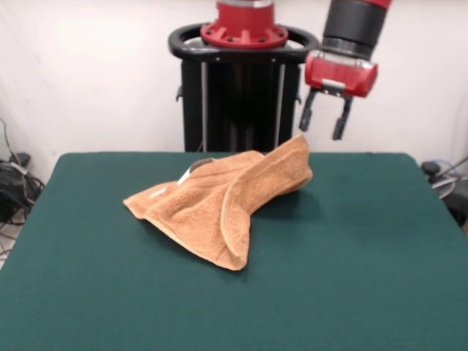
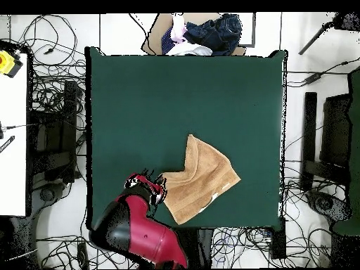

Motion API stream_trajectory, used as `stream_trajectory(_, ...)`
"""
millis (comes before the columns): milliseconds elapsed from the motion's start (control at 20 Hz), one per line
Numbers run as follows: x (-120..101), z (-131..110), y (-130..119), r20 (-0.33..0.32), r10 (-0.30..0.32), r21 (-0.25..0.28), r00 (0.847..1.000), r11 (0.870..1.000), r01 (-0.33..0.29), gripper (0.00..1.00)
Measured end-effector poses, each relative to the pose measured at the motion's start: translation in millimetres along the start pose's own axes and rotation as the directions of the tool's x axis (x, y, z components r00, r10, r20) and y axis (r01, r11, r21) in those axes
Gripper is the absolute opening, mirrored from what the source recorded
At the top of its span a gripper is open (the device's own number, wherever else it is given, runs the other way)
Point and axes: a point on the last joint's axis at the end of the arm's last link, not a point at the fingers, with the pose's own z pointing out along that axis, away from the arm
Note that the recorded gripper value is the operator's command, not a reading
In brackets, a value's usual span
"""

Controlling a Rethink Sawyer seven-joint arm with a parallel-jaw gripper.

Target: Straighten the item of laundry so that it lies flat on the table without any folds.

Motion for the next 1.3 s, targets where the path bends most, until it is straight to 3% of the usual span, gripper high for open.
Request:
stream_trajectory(550,0,17,-43,-0.043,-0.019,0.038,0.999,0.999,0.021,1.00)
stream_trajectory(1300,22,51,-65,-0.093,-0.083,0.037,0.992,0.996,0.087,1.00)
